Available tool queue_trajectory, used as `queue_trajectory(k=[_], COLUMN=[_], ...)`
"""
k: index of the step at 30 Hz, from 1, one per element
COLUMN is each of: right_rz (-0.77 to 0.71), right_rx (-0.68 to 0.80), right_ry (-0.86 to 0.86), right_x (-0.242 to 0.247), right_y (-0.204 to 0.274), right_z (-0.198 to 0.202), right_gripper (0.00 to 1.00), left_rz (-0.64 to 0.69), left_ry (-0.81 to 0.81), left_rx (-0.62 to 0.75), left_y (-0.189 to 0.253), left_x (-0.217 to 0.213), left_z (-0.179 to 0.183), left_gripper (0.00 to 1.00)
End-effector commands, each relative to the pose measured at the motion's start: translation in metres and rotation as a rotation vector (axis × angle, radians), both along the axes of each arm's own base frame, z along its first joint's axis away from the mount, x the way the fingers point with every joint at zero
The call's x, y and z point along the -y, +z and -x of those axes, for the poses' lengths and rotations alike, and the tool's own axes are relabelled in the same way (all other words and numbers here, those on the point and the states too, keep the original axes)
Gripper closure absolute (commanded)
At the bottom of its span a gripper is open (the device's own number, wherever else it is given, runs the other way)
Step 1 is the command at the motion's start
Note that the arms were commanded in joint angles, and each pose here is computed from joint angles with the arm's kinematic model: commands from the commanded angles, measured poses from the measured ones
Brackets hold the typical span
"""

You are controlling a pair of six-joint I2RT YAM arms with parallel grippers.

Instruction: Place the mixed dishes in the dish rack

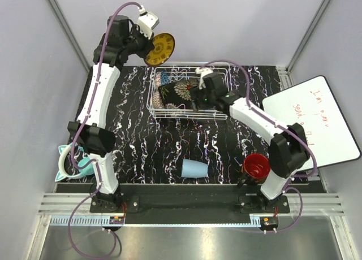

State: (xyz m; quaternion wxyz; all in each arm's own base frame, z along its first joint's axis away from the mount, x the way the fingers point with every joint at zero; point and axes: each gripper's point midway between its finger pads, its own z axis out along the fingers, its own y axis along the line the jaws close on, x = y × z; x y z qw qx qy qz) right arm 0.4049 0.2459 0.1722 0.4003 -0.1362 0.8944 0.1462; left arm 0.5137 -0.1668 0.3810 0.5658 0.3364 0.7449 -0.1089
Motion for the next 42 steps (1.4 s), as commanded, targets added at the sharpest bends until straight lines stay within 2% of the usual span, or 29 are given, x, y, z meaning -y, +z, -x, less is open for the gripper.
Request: queue_trajectory(k=[1, 13, 19, 28, 36, 42], right_rz=[0.084, 0.079, 0.099, 0.074, 0.015, -0.021], right_rx=[0.149, 0.201, 0.166, 0.122, -0.038, -0.126], right_ry=[0.132, 0.196, 0.239, 0.261, 0.255, 0.216], right_x=[-0.030, -0.063, -0.074, -0.080, -0.072, -0.052], right_y=[0.021, -0.013, -0.035, -0.048, -0.073, -0.088], right_z=[-0.007, -0.011, -0.002, 0.005, 0.044, 0.082], right_gripper=[0.24, 0.30, 0.30, 0.33, 0.40, 0.42], left_rz=[-0.008, -0.033, -0.107, -0.114, -0.113, -0.120], left_ry=[0.005, -0.033, -0.069, -0.094, -0.101, -0.120], left_rx=[0.098, 0.132, 0.210, 0.208, 0.240, 0.227], left_y=[0.022, 0.017, 0.020, 0.013, 0.016, 0.001], left_x=[-0.001, 0.004, 0.008, 0.014, 0.017, 0.024], left_z=[-0.003, -0.004, -0.020, -0.016, -0.022, -0.028], left_gripper=[1.00, 1.00, 1.00, 1.00, 1.00, 1.00])
